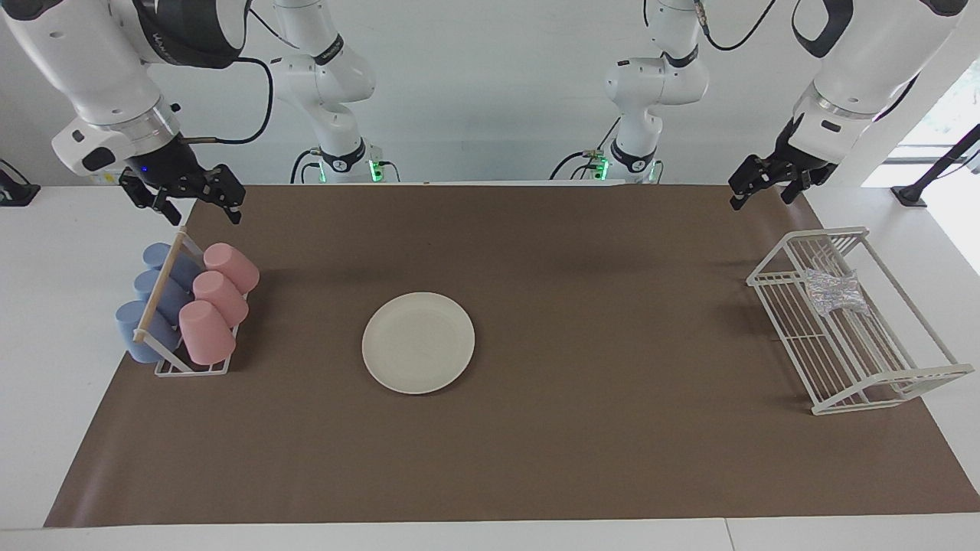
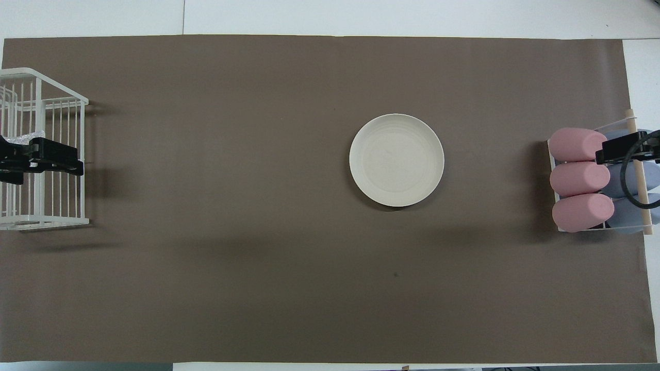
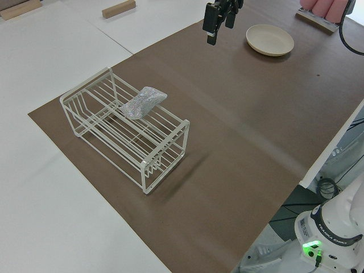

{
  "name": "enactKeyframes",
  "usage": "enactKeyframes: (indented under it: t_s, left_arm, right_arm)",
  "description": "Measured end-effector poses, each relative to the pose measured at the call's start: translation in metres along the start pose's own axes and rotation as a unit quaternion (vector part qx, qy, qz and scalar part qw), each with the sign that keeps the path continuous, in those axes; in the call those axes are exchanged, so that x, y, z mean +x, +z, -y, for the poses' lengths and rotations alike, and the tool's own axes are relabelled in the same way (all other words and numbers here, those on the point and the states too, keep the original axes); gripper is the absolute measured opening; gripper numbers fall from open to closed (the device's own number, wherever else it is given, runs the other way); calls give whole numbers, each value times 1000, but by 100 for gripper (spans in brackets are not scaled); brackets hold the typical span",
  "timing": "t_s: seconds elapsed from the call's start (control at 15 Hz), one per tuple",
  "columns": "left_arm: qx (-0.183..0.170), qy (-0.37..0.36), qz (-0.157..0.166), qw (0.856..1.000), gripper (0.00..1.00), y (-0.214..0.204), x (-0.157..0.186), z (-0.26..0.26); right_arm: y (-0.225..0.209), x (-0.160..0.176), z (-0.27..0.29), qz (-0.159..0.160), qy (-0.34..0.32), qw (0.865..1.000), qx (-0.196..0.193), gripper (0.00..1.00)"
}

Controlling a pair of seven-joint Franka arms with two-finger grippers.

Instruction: Wipe plate with sponge

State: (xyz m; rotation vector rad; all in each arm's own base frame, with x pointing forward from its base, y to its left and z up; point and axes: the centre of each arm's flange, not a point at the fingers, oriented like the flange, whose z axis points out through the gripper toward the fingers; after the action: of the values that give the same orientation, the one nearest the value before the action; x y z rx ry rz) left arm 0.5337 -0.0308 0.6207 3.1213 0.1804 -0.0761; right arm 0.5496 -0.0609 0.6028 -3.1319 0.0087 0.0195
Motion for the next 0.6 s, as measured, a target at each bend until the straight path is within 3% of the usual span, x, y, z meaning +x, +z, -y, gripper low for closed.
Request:
enactKeyframes:
  t_s: [0.27, 0.6]
  left_arm:
    - [67, -33, -21, 997, 100, 3, 5, 7]
    - [206, -1, -26, 978, 100, 64, 38, 12]
  right_arm:
    - [0, 0, 0, 0, 0, 1000, 0, 100]
    - [0, 0, 0, 0, 0, 1000, 0, 100]
